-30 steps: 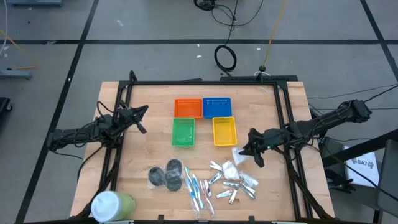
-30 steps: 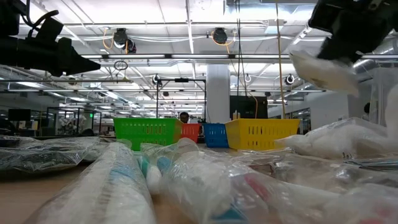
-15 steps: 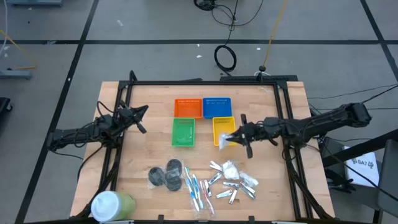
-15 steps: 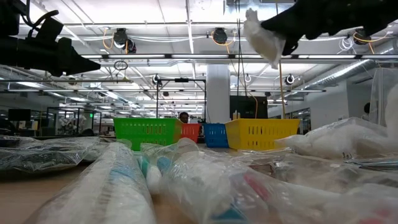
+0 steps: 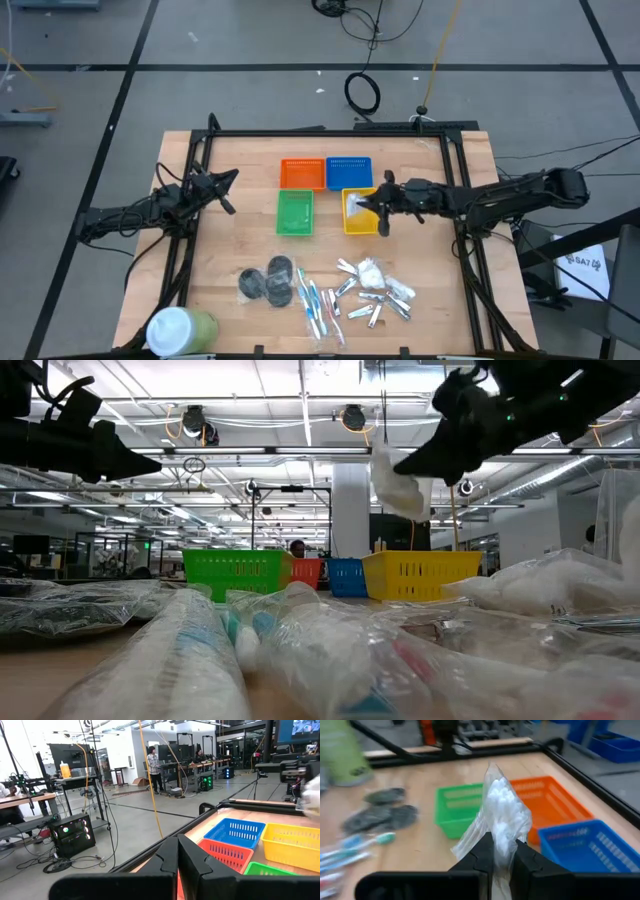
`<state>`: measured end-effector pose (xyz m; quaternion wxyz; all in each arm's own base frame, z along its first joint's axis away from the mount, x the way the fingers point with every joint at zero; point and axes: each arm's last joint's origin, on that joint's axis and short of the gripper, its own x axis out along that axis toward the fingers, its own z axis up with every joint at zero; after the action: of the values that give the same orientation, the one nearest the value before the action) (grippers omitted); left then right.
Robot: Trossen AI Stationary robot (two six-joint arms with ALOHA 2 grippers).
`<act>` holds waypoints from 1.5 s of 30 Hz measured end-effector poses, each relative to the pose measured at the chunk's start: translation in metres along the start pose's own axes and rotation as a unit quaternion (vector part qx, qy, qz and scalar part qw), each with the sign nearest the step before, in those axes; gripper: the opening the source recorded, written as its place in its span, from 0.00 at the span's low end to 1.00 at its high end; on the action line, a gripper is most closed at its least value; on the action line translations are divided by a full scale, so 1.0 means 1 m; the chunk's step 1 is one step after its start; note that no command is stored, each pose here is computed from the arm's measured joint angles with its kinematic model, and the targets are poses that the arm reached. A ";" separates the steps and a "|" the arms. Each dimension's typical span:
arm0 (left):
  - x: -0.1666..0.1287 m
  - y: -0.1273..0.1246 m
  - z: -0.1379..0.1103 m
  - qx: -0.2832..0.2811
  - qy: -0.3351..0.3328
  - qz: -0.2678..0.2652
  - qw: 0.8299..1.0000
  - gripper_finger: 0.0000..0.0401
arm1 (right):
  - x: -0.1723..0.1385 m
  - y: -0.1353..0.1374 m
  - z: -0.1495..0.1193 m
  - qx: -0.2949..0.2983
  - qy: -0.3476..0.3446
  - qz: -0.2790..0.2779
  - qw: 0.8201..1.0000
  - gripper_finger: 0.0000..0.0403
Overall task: Pick & Place Travel size toiletries
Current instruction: Put the white vanity pack into the blue bin
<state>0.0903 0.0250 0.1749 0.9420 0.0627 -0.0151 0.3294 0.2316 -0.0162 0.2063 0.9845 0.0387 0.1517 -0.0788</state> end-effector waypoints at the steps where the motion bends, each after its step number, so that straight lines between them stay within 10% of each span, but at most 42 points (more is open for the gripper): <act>1: 0.000 0.000 0.000 0.000 0.000 0.000 1.000 0.00 | 0.002 -0.002 -0.002 0.001 0.006 -0.011 1.000 0.06; 14: 0.000 0.000 0.000 0.000 0.000 0.000 1.000 0.00 | 0.007 -0.014 -0.006 0.007 0.018 -0.037 0.999 0.06; 25: 0.000 0.000 0.000 0.000 0.000 0.000 1.000 0.00 | 0.005 -0.050 0.021 0.021 -0.114 -0.095 0.989 0.05; 45: 0.000 0.000 0.000 0.000 0.000 0.000 1.000 0.00 | 0.071 -0.107 0.006 0.046 0.065 -0.135 0.988 0.04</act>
<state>0.0903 0.0250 0.1750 0.9421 0.0627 -0.0153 0.3291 0.2824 -0.1324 0.1842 0.9499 0.0685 0.2155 -0.2156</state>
